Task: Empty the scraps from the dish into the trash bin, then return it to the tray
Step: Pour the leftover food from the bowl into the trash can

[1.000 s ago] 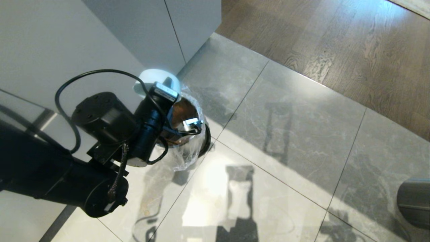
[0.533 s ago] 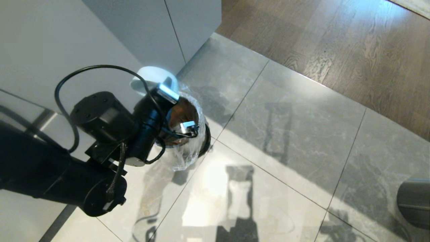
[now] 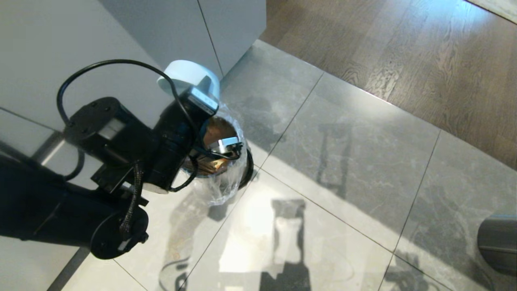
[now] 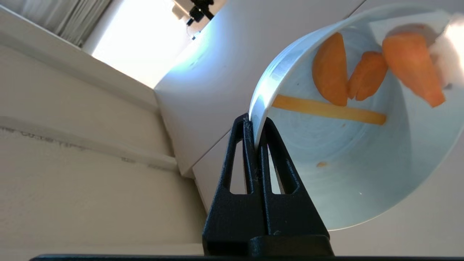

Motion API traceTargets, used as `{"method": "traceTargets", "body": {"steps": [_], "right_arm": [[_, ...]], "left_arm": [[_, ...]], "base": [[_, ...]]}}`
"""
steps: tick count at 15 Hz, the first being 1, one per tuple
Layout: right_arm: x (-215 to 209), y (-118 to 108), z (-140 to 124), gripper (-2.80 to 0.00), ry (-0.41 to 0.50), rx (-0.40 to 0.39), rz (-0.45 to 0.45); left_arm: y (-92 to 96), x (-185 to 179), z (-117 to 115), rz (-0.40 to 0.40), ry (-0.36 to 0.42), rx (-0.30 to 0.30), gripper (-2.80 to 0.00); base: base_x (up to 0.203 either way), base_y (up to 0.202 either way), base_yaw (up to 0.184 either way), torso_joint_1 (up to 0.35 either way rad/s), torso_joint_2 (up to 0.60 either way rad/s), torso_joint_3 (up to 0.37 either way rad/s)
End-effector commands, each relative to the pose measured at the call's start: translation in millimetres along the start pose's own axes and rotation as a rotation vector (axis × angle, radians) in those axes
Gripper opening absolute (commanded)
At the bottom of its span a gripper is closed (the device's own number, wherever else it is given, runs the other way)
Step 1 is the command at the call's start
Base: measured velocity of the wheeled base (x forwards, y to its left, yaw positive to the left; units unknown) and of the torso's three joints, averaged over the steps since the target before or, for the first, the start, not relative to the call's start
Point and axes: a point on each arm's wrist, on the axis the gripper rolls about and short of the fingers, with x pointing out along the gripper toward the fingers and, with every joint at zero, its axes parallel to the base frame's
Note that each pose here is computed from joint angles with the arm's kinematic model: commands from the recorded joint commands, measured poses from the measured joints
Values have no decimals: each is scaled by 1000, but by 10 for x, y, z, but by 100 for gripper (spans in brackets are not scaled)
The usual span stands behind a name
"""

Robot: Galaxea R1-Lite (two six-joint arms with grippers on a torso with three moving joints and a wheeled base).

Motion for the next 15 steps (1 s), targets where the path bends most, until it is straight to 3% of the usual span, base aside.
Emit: {"method": "traceTargets", "body": {"steps": [1, 7, 15], "right_arm": [[0, 0, 0, -280, -1, 1, 0], [0, 0, 0, -280, -1, 1, 0], [0, 0, 0, -280, -1, 1, 0]], "left_arm": [[83, -49, -133, 38, 54, -1, -280], [220, -146, -322, 73, 89, 14, -280], [247, -169, -362, 80, 97, 24, -280]], "base": [[0, 0, 0, 0, 0, 0], [0, 0, 0, 0, 0, 0], [0, 0, 0, 0, 0, 0]]}}
